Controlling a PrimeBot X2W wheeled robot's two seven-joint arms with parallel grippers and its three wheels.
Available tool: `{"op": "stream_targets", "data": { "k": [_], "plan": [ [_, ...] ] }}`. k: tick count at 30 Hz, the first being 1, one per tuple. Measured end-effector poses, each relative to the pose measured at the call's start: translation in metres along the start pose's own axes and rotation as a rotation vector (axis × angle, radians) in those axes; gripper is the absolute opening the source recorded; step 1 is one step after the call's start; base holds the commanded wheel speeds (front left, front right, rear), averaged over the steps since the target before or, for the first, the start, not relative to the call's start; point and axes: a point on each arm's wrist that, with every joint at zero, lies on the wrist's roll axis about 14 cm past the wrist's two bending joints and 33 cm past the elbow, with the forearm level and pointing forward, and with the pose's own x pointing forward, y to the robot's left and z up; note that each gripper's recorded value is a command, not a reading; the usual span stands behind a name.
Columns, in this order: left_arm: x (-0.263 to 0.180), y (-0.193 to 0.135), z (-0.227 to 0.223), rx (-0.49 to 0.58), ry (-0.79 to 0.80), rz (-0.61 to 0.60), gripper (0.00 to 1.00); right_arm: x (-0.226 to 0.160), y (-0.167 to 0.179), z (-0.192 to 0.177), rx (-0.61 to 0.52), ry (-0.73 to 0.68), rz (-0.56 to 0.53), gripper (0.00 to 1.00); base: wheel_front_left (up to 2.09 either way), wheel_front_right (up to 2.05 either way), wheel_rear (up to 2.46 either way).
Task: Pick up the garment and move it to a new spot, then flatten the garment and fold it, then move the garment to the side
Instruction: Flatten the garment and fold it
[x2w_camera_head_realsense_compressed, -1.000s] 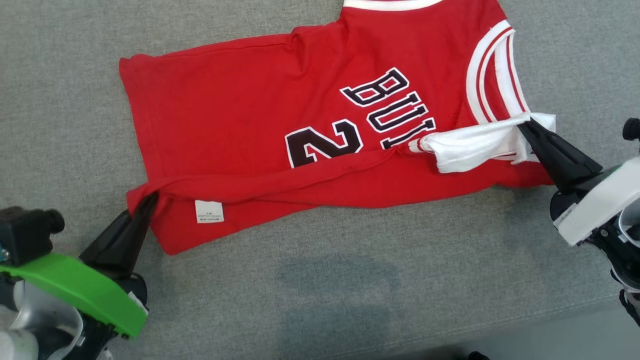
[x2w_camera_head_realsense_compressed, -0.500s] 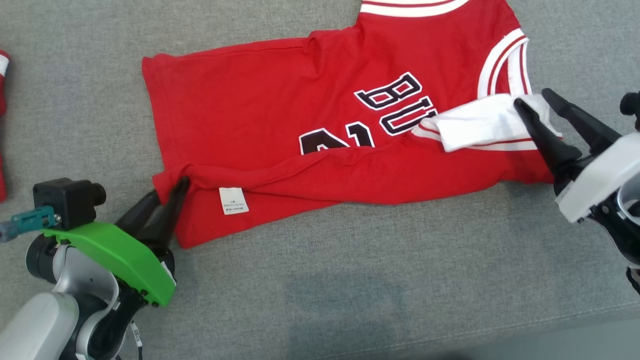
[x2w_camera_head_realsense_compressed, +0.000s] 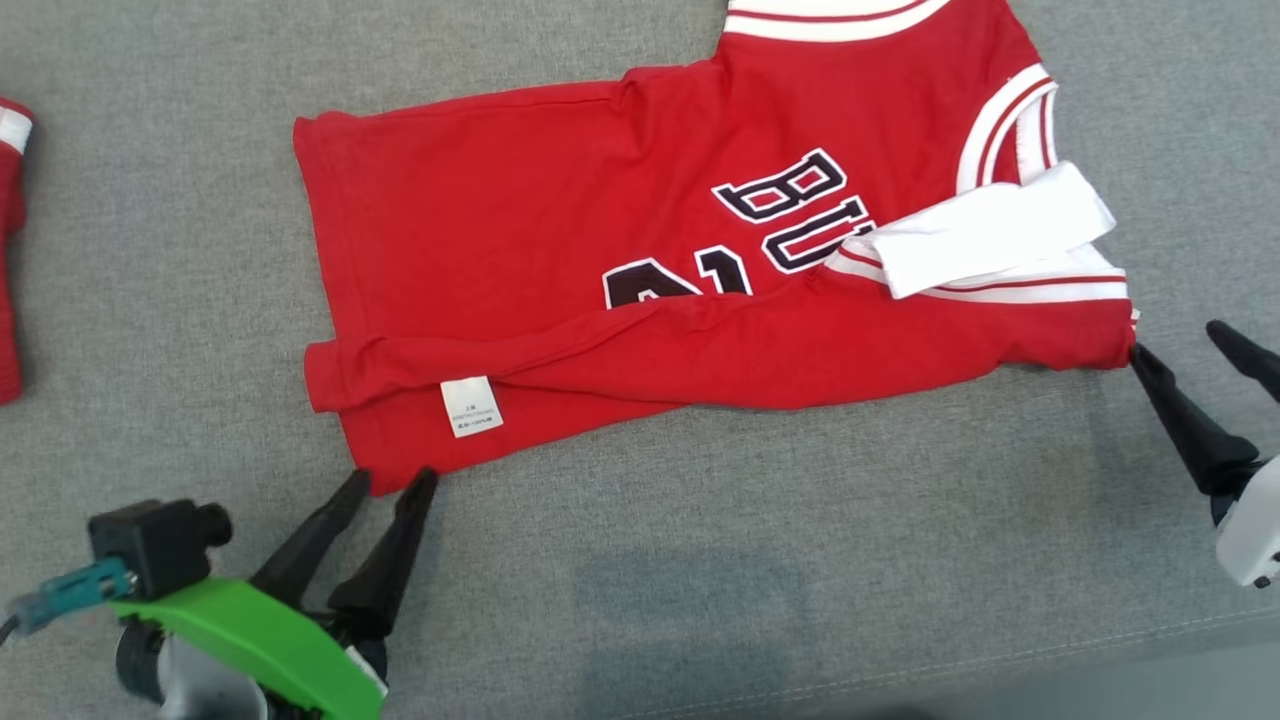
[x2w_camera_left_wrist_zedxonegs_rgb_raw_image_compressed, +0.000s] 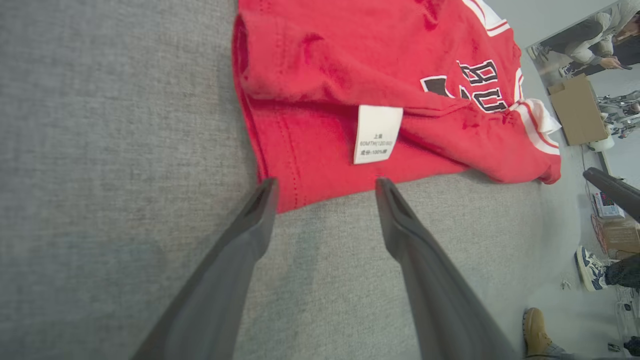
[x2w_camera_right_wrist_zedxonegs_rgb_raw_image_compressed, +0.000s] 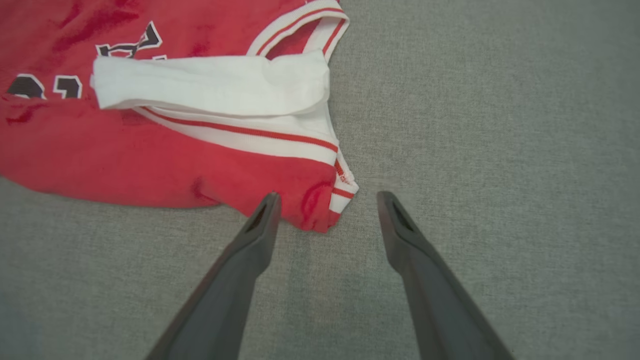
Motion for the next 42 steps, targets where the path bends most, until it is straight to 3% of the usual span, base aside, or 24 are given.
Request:
{"op": "stream_targets", "data": {
  "k": [12, 22, 23, 24, 25, 26, 27, 29, 30, 33, 34, 35, 42],
  "plan": [
    [0.03, 0.006, -0.006, -0.027, 0.042, -0.017, 1.0, 0.026, 0.007, -0.028, -0.008, 0.127, 0.012, 1.0, 0.0, 0.0, 0.0],
    [0.035, 0.003, -0.012, -0.026, 0.066, -0.04, 1.0, 0.028, 0.008, -0.034, 0.006, 0.151, 0.015, 1.0, 0.0, 0.0, 0.0],
    [0.035, 0.001, -0.012, -0.025, 0.069, -0.047, 0.89, 0.028, 0.007, -0.034, 0.007, 0.151, 0.014, 1.0, 0.0, 0.0, 0.0],
    [0.035, -0.001, -0.013, -0.022, 0.074, -0.057, 0.63, 0.029, 0.007, -0.034, 0.008, 0.152, 0.013, 1.0, 0.0, 0.0, 0.0],
    [0.035, -0.004, -0.015, -0.023, 0.082, -0.065, 0.44, 0.029, 0.006, -0.035, 0.009, 0.154, 0.012, 1.0, 0.0, 0.0, 0.0],
    [0.035, -0.006, -0.018, -0.024, 0.091, -0.073, 0.3, 0.029, 0.007, -0.036, 0.011, 0.156, 0.012, 1.0, 0.0, 0.0, 0.0],
    [0.035, -0.008, -0.019, -0.025, 0.097, -0.079, 0.3, 0.029, 0.007, -0.037, 0.013, 0.161, 0.013, 1.0, 0.0, 0.0, 0.0],
    [0.035, -0.009, -0.022, -0.027, 0.107, -0.081, 0.0, 0.03, 0.009, -0.039, 0.018, 0.171, 0.018, 1.0, 0.0, 0.0, 0.0],
    [0.036, -0.007, -0.023, -0.027, 0.111, -0.078, 0.0, 0.03, 0.01, -0.04, 0.018, 0.172, 0.02, 0.97, 0.0, 0.0, 0.0],
    [0.037, -0.004, -0.028, -0.024, 0.124, -0.067, 0.0, 0.032, 0.012, -0.043, 0.021, 0.187, 0.027, 0.46, 0.0, 0.0, 0.0],
    [0.037, -0.005, -0.029, -0.022, 0.13, -0.076, 0.0, 0.033, 0.014, -0.044, 0.024, 0.191, 0.034, 0.07, 0.0, 0.0, 0.0],
    [0.037, -0.005, -0.028, -0.019, 0.13, -0.078, 0.0, 0.034, 0.014, -0.043, 0.024, 0.19, 0.035, 0.0, 0.0, 0.0, 0.0],
    [0.031, -0.001, -0.022, 0.006, 0.137, -0.095, 0.0, 0.037, 0.013, -0.042, 0.031, 0.201, 0.048, 0.0, 0.0, 0.0, 0.0]
  ]
}}
